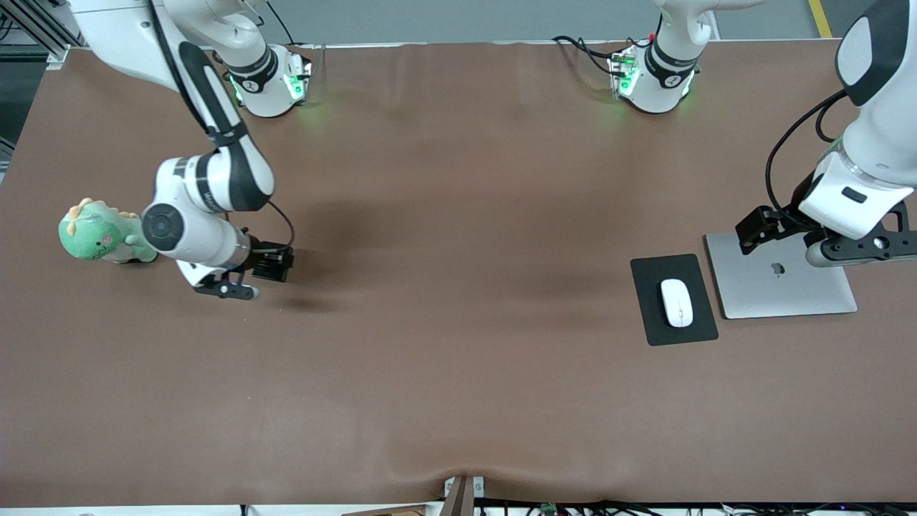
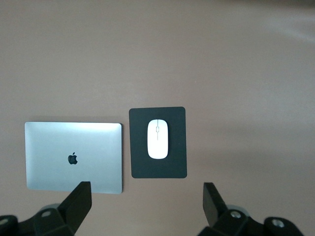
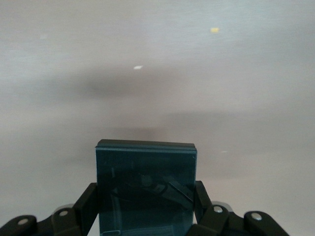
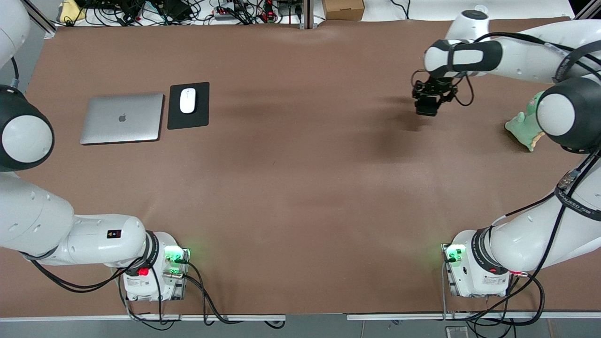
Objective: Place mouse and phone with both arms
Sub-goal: 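Carry the black phone toward the green plush toy with the right gripper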
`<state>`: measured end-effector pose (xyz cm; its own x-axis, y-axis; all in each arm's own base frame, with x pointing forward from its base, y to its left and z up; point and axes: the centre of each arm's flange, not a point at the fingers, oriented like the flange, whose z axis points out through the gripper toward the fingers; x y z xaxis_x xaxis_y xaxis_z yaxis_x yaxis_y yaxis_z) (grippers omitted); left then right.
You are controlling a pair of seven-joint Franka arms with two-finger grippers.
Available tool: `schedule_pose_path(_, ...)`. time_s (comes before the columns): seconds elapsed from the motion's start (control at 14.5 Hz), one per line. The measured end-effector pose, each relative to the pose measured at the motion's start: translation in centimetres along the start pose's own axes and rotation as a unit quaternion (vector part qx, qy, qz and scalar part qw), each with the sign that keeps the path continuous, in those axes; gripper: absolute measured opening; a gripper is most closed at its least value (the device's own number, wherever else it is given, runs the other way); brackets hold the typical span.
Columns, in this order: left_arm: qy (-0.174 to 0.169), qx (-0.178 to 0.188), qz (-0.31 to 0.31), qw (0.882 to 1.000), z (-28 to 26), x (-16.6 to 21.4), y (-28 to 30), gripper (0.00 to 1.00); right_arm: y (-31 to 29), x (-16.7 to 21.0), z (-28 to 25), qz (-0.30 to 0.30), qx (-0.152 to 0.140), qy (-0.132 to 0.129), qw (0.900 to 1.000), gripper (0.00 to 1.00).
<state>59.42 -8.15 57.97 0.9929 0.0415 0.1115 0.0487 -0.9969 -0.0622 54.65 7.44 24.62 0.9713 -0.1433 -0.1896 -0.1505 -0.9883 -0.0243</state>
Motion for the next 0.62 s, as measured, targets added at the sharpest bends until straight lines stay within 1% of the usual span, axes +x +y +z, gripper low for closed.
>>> schedule_pose_path(0.14, -0.005, 0.002, -0.001, 1.0, -0.4, -0.4, -0.2, 1.0, 2.4, -0.1, -0.1, 0.0, -0.013, 0.003, 1.0, 0.8)
schedule_pose_path(0.28, -0.004, 0.003, -0.001, 1.0, -0.8, -0.6, -0.2, 1.0, 4.9, -0.1, 0.5, -0.003, -0.027, 0.011, 1.0, 0.8)
schedule_pose_path(0.41, -0.001, 0.0, -0.001, 1.0, -1.6, -0.9, -0.1, 1.0, 7.7, -0.3, 1.5, -0.01, -0.026, 0.018, 0.999, 0.8)
schedule_pose_path(0.62, -0.013, 0.003, 0.007, 1.0, -2.6, -2.1, 0.5, 1.0, 12.1, -0.6, 2.6, -0.026, -0.022, 0.023, 0.999, 0.8)
